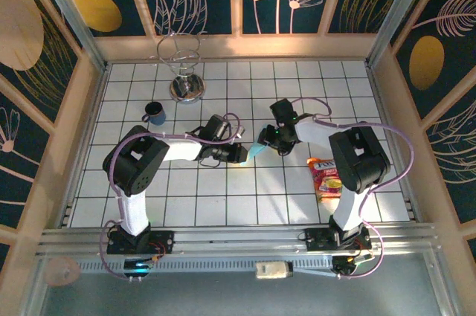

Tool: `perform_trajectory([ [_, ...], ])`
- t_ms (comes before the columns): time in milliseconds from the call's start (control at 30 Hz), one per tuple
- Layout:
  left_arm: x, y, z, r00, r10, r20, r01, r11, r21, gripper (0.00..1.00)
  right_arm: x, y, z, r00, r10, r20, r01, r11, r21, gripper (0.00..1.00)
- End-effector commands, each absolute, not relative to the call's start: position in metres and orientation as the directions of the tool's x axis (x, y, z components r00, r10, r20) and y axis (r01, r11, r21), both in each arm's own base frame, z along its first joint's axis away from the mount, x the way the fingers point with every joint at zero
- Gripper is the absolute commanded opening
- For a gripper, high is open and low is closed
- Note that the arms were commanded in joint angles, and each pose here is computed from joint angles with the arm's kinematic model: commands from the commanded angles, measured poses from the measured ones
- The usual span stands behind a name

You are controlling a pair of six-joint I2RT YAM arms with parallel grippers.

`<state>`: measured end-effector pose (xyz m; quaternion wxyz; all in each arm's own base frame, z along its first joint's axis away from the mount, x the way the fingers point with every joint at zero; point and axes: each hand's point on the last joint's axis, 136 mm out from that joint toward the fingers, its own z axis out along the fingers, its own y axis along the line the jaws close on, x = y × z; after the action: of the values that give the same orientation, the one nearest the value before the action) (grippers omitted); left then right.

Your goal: Fold a paper plane with a square sheet of paper (pick it up from the middle)

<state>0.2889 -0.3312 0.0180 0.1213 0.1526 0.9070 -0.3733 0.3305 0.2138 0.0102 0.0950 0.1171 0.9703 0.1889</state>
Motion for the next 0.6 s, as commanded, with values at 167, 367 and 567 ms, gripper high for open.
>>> perform_trajectory([
  [167, 0.288, -0.316, 0.014, -0.935, 0.187, -0.301, 0.336, 0.739, -0.584, 0.23, 0.317, 0.191, -0.071, -0.963, 0.245, -0.110, 0.220, 0.955, 0.198, 0.53],
  [367, 0.306, -0.320, 0.060, -0.900, 0.124, -0.418, 0.372, 0.720, -0.586, 0.31, 0.317, 0.195, -0.068, -0.965, 0.239, -0.105, 0.212, 0.953, 0.216, 0.55],
  [567, 0.312, -0.349, 0.095, -0.894, 0.065, -0.443, 0.395, 0.579, -0.713, 0.26, 0.317, 0.197, -0.070, -0.966, 0.242, -0.091, 0.216, 0.949, 0.229, 0.57],
])
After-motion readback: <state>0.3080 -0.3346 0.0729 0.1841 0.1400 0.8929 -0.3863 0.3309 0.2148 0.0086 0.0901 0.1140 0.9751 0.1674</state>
